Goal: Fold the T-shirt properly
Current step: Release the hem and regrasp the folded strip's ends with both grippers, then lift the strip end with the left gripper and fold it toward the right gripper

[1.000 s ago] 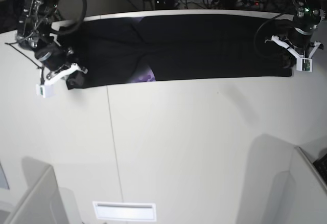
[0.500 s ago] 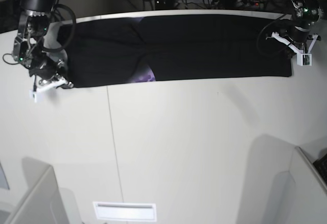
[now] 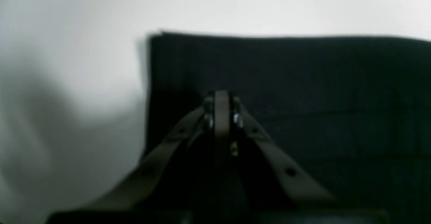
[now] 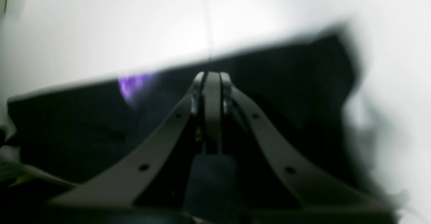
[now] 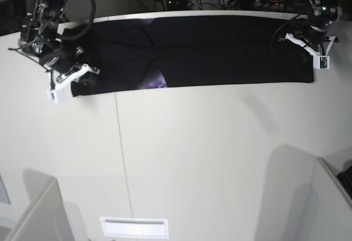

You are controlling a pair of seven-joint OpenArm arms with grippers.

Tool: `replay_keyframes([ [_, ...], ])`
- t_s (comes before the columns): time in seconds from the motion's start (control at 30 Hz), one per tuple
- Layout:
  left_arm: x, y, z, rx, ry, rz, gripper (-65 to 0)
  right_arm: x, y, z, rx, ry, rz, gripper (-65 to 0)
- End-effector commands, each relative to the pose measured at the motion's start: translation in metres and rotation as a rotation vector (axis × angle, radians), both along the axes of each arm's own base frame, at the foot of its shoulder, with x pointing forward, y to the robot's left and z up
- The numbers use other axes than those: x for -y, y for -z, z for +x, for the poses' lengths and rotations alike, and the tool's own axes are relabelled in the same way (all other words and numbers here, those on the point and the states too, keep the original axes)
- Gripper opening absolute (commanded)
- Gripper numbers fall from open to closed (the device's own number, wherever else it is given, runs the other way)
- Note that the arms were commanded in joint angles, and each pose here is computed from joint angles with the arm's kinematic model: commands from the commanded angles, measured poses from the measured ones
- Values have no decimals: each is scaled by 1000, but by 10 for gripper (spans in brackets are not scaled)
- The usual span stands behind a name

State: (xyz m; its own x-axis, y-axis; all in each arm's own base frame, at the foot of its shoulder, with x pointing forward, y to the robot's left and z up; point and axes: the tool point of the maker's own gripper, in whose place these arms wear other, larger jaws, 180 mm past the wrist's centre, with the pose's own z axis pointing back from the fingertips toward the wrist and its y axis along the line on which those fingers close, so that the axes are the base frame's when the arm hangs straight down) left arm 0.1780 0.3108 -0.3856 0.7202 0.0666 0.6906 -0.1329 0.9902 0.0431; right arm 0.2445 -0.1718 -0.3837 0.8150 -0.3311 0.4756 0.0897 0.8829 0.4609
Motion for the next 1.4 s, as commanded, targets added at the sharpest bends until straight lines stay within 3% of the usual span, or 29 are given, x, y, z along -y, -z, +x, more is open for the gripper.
replay_keyframes([
  [0.0,-7,-4,5,25,-11,8,-650,8,1,2,10,19,-29,-650],
  [0.1,-11,16,-4,-19,-42,-27,-650,18,35,-14,-89,42,-123,-650],
  [0.27,-16,39,-2,-53,-87,-76,-650,44,65,-9,-131,80,-295,-650],
  [0.5,-3,53,40,-26,-84,-150,-650,54,72,35,-135,115,-286,-650],
  [0.73,-4,32,78,33,-82,-158,-650,58,53,80,-82,126,-270,-650],
  [0.93,-25,-11,84,69,-94,-88,-650,53,13,94,49,121,-297,-650],
  [1.03,-24,-48,92,152,-63,-22,-650,43,-6,96,107,117,-295,-650],
  [1.17,-21,-66,79,169,-29,41,-650,32,-30,87,141,94,-306,-650],
  [1.37,-42,-71,58,163,-91,75,-650,26,-47,73,179,82,-328,-650],
])
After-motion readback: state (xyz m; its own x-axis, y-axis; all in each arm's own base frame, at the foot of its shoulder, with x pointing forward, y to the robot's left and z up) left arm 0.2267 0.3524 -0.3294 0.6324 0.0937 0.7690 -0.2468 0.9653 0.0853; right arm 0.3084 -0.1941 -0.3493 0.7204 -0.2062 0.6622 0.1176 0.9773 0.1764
